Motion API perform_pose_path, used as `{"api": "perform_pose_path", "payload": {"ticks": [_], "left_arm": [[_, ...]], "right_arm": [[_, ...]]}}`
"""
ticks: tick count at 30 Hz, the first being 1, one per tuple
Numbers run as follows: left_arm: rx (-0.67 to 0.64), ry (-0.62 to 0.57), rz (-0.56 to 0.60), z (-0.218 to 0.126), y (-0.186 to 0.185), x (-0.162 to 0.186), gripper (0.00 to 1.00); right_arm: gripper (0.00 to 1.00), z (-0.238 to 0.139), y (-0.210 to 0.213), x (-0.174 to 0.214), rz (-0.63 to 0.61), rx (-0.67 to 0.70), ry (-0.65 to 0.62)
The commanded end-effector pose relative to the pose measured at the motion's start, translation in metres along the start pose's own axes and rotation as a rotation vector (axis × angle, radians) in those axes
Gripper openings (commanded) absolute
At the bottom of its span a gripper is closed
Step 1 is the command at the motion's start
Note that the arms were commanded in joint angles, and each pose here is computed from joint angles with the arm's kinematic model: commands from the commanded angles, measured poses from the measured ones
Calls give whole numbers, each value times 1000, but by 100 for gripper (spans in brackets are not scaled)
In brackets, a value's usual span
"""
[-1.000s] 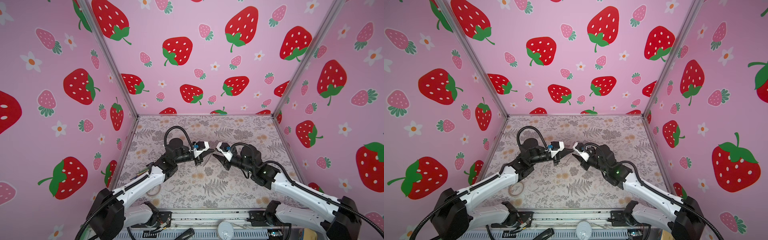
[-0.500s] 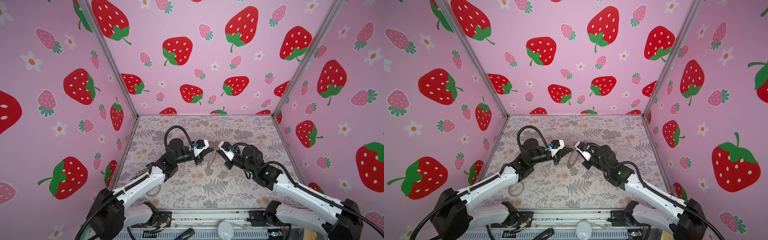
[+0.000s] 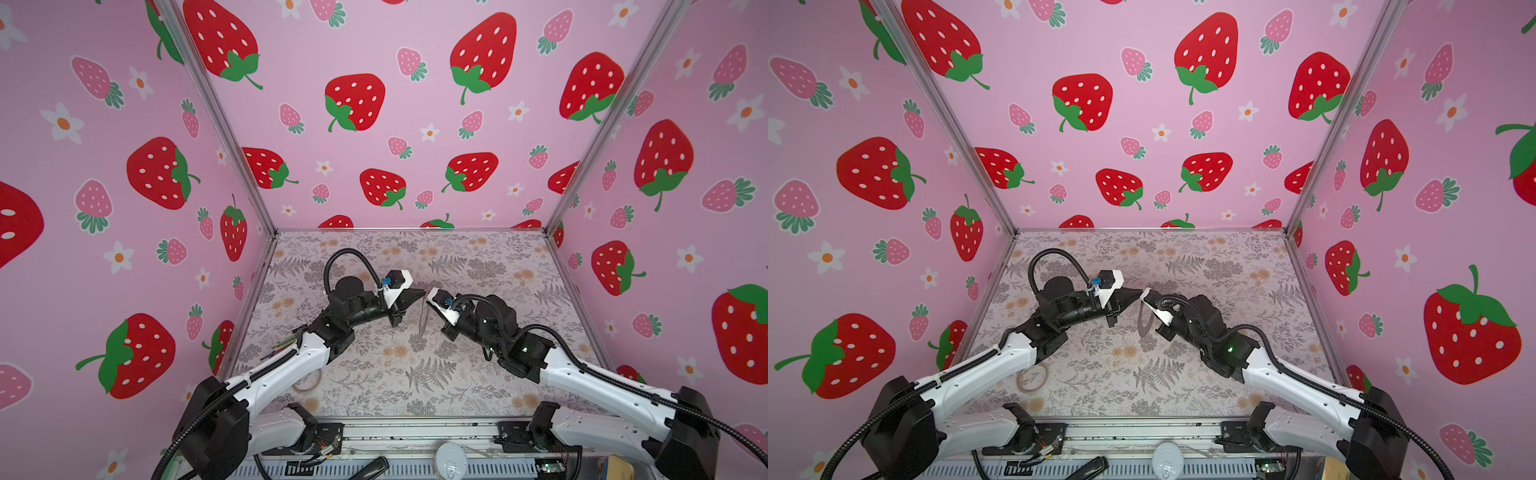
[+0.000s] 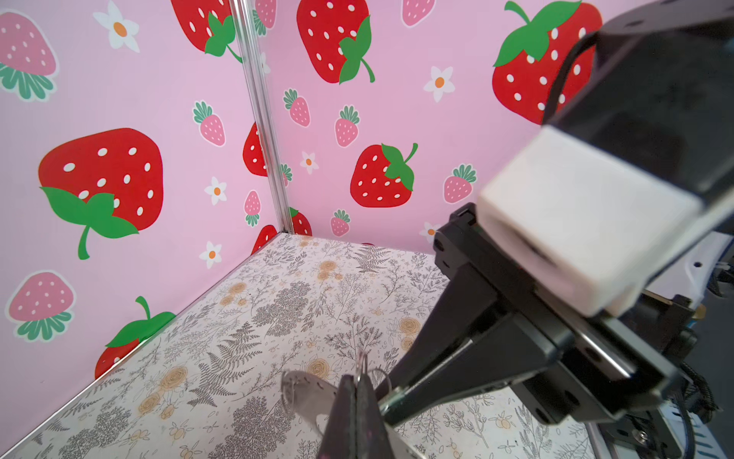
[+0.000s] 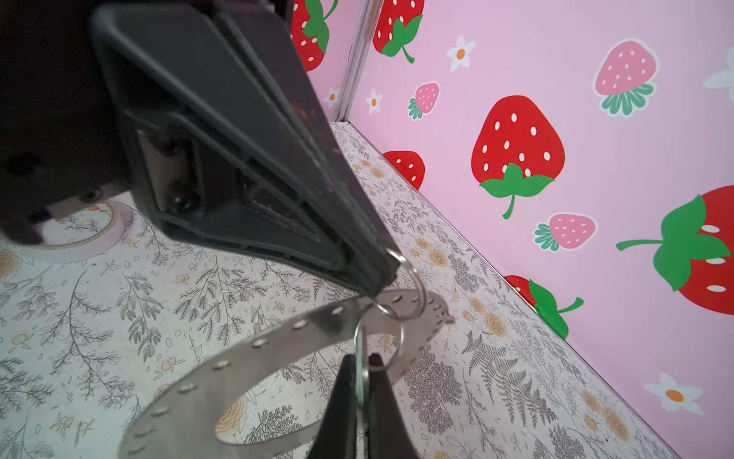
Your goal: Put the keys on the keyring
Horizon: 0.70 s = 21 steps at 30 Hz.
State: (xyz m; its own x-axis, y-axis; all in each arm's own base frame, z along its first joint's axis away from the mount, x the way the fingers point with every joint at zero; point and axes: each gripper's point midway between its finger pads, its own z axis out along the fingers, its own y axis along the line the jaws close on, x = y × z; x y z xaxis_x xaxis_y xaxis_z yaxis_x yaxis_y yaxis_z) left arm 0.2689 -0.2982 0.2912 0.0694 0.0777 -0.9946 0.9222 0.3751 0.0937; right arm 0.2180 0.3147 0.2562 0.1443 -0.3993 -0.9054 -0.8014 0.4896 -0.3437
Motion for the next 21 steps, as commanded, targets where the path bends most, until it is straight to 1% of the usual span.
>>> {"api": "perform_pose_path", "payload": {"ticks": [1,3,8,9,11,15,19,21], "left_arm": [[-79,-90,37,-5,15,-26,0],[-82,-90,34,-6,17,-26,0],[-81,-91,28,-5,17,-23,0],[-80,-90,28,-5,17,-23,0],[-76,-86,40,-5,16,-21,0],[-36,-81,76,-7,9,-20,0],[2,-88,103,-9,2,-21,0],[30,-95,109,-9,-3,-22,0]], "right_arm": [[0,4,12,9,-20,-22,16],[0,5,12,12,-19,-13,20],[0,6,14,4,-29,-15,-10],[3,6,14,2,-29,-15,-17],[14,2,11,-2,-34,0,-26],[29,-17,1,-9,-56,37,-46],[39,-46,1,-24,-95,6,-120],[40,-55,-3,-29,-94,5,-138]]}}
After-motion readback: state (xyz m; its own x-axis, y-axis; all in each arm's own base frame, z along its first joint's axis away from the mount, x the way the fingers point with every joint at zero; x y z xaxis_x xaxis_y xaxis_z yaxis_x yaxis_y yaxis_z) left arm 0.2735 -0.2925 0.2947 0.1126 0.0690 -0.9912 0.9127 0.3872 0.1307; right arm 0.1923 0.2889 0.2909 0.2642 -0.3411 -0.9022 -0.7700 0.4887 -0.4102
